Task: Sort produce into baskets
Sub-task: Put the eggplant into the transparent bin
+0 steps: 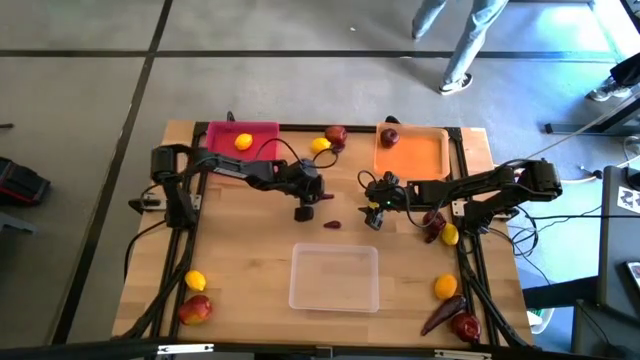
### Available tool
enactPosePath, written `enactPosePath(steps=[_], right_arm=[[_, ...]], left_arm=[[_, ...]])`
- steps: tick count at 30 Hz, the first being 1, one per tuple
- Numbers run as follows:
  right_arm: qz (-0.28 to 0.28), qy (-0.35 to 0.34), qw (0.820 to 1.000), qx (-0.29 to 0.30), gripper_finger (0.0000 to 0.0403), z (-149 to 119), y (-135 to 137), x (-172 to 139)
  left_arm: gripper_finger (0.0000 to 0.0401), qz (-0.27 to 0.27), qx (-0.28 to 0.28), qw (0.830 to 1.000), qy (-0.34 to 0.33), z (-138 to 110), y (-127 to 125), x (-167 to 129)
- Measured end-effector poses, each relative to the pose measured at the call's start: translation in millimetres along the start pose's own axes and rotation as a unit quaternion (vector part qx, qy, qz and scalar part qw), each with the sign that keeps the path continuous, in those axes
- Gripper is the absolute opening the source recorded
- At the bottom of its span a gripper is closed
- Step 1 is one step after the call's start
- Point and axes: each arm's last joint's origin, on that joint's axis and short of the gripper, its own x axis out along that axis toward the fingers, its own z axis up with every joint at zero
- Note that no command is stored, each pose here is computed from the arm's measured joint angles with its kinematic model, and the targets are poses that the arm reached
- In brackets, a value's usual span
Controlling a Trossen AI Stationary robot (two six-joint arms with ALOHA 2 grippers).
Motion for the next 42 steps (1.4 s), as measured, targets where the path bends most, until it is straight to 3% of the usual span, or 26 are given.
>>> enactPosePath(steps=[8,18,25,32,42], right_arm=[[0.0,-0.001,1.0,0.001,0.0278,0.2,0.0,0.0],[0.0,-0.001,1.0,0.001,0.0278,0.3,0.0,0.0],[0.0,-0.001,1.0,0.001,0.0278,0.3,0.1,0.0],[0.001,-0.001,1.0,0.001,0.0278,0.2,0.1,0.0],[0.014,0.003,1.0,0.0,0.0278,0.0,0.8,0.0]], left_arm=[[0.0067,-0.027,-0.01,0.998,-0.054,26.5,-28.7,-52.6],[0.0067,-0.203,-0.03,0.976,-0.078,37.6,-82.8,-75.6],[0.0068,-0.254,-0.003,0.965,-0.07,36.9,-119.3,-81.4],[0.0068,-0.256,0.005,0.966,-0.04,29.6,-133.5,-66.2],[0.007,-0.249,-0.035,0.967,0.032,12.1,-140.7,-31.8]])
